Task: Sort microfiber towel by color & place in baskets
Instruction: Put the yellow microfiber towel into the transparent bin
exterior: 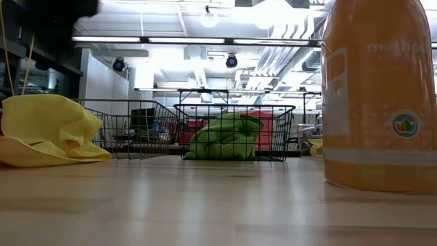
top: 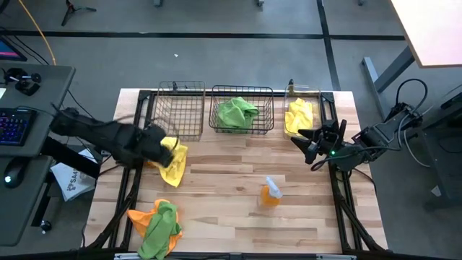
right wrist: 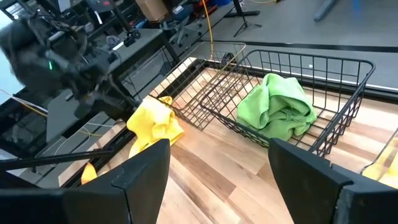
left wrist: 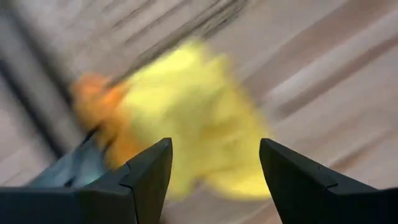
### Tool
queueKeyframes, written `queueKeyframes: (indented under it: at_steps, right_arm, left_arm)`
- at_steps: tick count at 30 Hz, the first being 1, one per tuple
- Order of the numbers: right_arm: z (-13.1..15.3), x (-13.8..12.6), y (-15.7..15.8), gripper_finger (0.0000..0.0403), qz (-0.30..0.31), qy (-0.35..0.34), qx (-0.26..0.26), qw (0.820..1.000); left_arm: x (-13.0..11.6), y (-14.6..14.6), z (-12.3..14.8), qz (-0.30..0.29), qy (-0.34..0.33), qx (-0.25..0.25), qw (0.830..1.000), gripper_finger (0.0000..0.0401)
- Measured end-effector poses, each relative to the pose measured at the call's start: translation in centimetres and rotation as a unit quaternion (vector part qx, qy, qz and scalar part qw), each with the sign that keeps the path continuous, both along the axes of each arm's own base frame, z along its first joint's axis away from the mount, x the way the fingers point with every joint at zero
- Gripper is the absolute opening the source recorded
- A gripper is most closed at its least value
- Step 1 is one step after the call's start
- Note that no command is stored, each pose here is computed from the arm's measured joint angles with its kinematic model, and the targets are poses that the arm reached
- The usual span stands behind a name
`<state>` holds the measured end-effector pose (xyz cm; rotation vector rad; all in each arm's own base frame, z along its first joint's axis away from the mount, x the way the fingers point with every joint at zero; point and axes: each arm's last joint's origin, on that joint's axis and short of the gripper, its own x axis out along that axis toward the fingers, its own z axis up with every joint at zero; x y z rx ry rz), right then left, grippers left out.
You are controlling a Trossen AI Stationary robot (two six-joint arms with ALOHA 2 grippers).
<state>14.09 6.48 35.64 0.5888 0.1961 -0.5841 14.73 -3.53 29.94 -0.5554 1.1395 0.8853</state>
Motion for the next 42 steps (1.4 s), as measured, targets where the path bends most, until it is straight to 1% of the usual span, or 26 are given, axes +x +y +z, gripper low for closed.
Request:
queueKeyframes:
  at_steps: [1,3,5,7,9,15,17,20,24,26,27,29,30,31,32,33,35,37,39,41,42]
  right_arm:
    - [0.0,0.0,0.0,0.0268,0.0,0.0,0.0,1.0]
    - [0.0,0.0,0.0,0.0268,0.0,0.0,0.0,1.0]
    - [0.0,0.0,0.0,0.0268,0.0,0.0,0.0,1.0]
    - [0.0,0.0,0.0,0.0268,0.001,0.001,0.0,1.0]
    - [0.0,0.0,0.0,0.0268,0.002,0.001,0.0,1.0]
    - [0.0,0.0,0.0,0.0268,0.002,0.001,0.0,1.0]
    - [0.0,0.0,0.0,0.0268,0.001,0.001,0.0,1.0]
    - [0.0,0.0,0.0,0.0268,0.002,0.001,0.0,1.0]
    - [0.1,0.0,0.0,0.0268,0.002,-0.003,0.003,1.0]
    - [0.1,0.1,0.1,0.0268,0.002,-0.005,0.005,1.0]
    - [0.1,0.1,0.1,0.0268,0.003,-0.005,0.005,1.0]
    - [0.1,0.1,0.1,0.0268,0.003,-0.005,0.005,1.0]
    - [0.1,0.1,0.1,0.0268,0.003,-0.005,0.004,1.0]
    - [0.1,0.1,0.1,0.0268,0.003,-0.005,0.005,1.0]
    - [0.1,0.1,0.1,0.0268,0.003,-0.005,0.005,1.0]
    - [0.1,0.1,0.1,0.0268,0.003,-0.006,0.005,1.0]
    - [0.2,0.1,0.1,0.0268,0.004,-0.01,0.006,1.0]
    - [0.4,0.2,0.2,0.0268,0.008,-0.016,0.005,1.0]
    - [0.8,0.4,0.3,0.0268,0.015,-0.029,-0.001,0.999]
    - [1.5,0.7,0.5,0.0268,0.028,-0.047,-0.015,0.998]
    - [1.9,0.8,0.5,0.0268,0.035,-0.057,-0.025,0.997]
  left_arm:
    - [-0.5,-0.3,-0.5,0.01,0.022,0.007,1.0,0.0227]
    - [-0.9,-0.7,-1.4,0.017,0.04,0.021,0.999,0.0227]
    - [-0.7,-0.8,-2.4,0.01,0.034,0.031,0.999,0.0227]
    - [-0.4,-0.7,-3.4,-0.006,0.028,0.03,0.999,0.0227]
    - [-0.4,-0.3,-4.3,-0.008,0.035,0.028,0.999,0.0227]
    - [-1.3,1.1,-6.5,0.033,0.065,0.035,0.997,0.0227]
    - [-1.1,1.3,-7.1,0.036,0.06,0.029,0.997,0.0227]
    - [-0.1,1.5,-7.2,0.029,0.017,0.016,0.999,0.0225]
    - [0.3,1.8,-7.8,0.033,-0.001,0.013,0.999,0.0223]
    - [0.3,1.8,-8.1,0.028,-0.002,0.015,1.0,0.0206]
    - [0.4,1.8,-8.1,0.024,-0.006,0.013,1.0,0.0188]
    - [0.7,1.5,-7.9,0.011,-0.02,0.009,1.0,0.0129]
    - [0.8,1.4,-7.6,0.003,-0.025,0.008,1.0,0.0087]
    - [1.0,1.1,-7.1,-0.005,-0.035,0.006,0.999,0.0047]
    - [1.3,0.9,-6.4,-0.015,-0.053,0.002,0.998,0.0025]
    - [1.5,0.6,-5.3,-0.026,-0.076,-0.003,0.997,0.0017]
    - [2.0,0.0,-2.4,-0.054,-0.126,-0.01,0.99,0.001]
    - [2.3,-0.4,1.2,-0.082,-0.185,0.005,0.979,0.0003]
    - [2.8,-0.6,4.8,-0.117,-0.251,0.041,0.96,0.0002]
    - [4.0,-0.5,8.3,-0.163,-0.316,0.086,0.931,0.0001]
    - [4.7,-0.3,9.7,-0.185,-0.334,0.114,0.917,0.0001]
